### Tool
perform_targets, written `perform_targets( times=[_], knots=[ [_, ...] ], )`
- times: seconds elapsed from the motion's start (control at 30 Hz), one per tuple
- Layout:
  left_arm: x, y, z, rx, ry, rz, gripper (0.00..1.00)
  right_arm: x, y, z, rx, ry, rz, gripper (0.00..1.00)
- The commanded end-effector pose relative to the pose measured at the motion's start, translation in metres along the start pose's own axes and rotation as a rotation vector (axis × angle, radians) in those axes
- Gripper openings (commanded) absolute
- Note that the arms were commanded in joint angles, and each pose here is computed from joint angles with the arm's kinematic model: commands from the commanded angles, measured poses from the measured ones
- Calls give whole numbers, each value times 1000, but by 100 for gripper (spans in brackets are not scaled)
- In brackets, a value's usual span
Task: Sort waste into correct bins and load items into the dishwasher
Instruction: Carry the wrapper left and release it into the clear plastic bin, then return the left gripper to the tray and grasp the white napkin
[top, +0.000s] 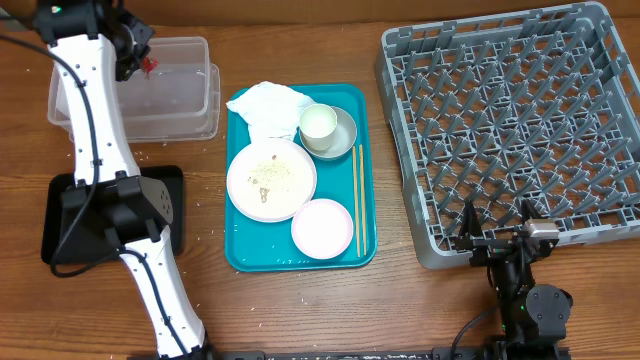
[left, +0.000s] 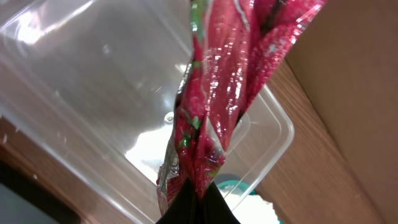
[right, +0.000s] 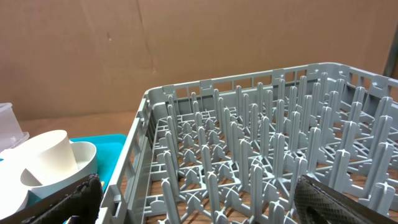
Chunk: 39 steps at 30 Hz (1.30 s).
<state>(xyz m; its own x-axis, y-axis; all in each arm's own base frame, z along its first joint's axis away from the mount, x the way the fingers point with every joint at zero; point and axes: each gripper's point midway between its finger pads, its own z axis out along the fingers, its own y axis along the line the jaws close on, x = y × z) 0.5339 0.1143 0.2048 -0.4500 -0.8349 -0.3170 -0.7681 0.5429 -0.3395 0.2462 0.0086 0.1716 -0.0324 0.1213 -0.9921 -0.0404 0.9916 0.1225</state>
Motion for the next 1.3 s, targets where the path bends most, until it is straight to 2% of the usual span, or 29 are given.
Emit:
perform_targets(
  times=[0.0, 0.07, 0.1, 0.13, 0.2, 0.23, 0.3, 0.43, 0.57, 0.7, 0.73, 0.8, 0.83, 0.87, 0.97, 1.1, 1.27],
  knots=[
    [-2, 3, -8, 17, 22, -175, 4, 2, -3, 0, 12, -4, -3, 100],
    [-2, 8, -8, 5, 29, -208, 11, 2, -3, 0, 12, -4, -3, 100],
    [-1, 10, -8, 0, 31, -211, 20, 2, -3, 0, 12, -4, -3, 100],
    [-2, 10, -8, 0, 32, -212, 32, 2, -3, 0, 12, -4, -3, 100],
    [-2, 10, -8, 2, 30, -213, 78, 2, -3, 0, 12, -4, -3, 100],
    [-3, 9, -8, 5, 27, -212, 93, 2, -3, 0, 12, -4, -3, 100],
    [-3, 6, -8, 21, 34, -211, 100, 2, -3, 0, 12, -4, -3, 100],
    [8, -18, -11, 145, 108, -80, 99, 2, -3, 0, 12, -4, -3, 100],
    [28, -59, -21, 353, 174, 183, 97, 2, -3, 0, 12, -4, -3, 100],
    [69, -91, -33, 496, 230, 465, 82, 2, -3, 0, 12, -4, -3, 100],
    [83, -97, -35, 515, 240, 550, 81, 2, -3, 0, 12, -4, -3, 100],
    [109, -104, -36, 518, 256, 688, 72, 2, -3, 0, 12, -4, -3, 100],
    [121, -107, -36, 512, 263, 745, 70, 2, -3, 0, 12, -4, -3, 100],
    [145, -108, -29, 444, 271, 830, 68, 2, -3, 0, 12, -4, -3, 100],
    [167, -103, -12, 282, 239, 909, 68, 2, -3, 0, 12, -4, -3, 100],
    [193, -95, 14, 118, 220, 998, 68, 2, -3, 0, 12, -4, -3, 100],
    [216, -79, 51, -22, 240, 1046, 64, 2, -3, 0, 12, -4, -3, 100]
  ],
)
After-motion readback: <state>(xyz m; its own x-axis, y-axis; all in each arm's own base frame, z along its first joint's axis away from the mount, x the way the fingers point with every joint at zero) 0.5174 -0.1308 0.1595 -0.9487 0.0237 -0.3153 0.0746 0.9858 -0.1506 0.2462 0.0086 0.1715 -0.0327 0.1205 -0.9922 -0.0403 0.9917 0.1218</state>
